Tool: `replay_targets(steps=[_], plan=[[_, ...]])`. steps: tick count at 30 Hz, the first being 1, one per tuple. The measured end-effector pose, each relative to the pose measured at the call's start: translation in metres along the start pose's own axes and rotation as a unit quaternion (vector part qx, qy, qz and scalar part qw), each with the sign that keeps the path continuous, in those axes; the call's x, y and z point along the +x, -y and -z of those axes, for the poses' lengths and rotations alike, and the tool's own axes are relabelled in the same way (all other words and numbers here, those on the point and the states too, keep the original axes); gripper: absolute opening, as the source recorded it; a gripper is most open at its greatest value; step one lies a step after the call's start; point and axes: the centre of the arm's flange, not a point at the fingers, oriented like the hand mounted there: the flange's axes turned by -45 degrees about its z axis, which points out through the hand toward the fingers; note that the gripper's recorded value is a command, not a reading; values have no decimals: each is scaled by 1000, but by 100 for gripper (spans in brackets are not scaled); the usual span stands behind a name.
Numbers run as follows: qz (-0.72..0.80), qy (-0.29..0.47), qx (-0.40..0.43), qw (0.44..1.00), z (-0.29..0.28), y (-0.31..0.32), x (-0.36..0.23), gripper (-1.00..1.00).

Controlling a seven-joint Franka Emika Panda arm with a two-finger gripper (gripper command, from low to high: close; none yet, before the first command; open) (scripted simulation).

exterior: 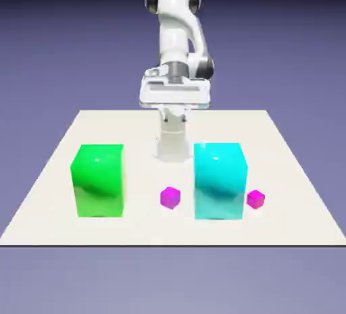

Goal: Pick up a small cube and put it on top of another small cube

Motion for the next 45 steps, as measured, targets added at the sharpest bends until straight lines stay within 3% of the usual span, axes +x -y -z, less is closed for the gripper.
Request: replay_targets(steps=[10, 21, 26, 27, 36, 40, 45], plan=[[-160, 296, -10, 941, -121, -36, -63, 0], [-312, 574, -21, 757, -209, -55, -171, 0], [-312, 574, -20, 757, -240, -39, -226, 0], [-312, 574, -21, 757, -241, -38, -228, -100], [-296, 576, -4, 762, -212, -52, -162, -100], [-176, 554, 40, 813, -216, -26, -108, -100], [-42, 466, 5, 884, -191, 13, -58, -100]])
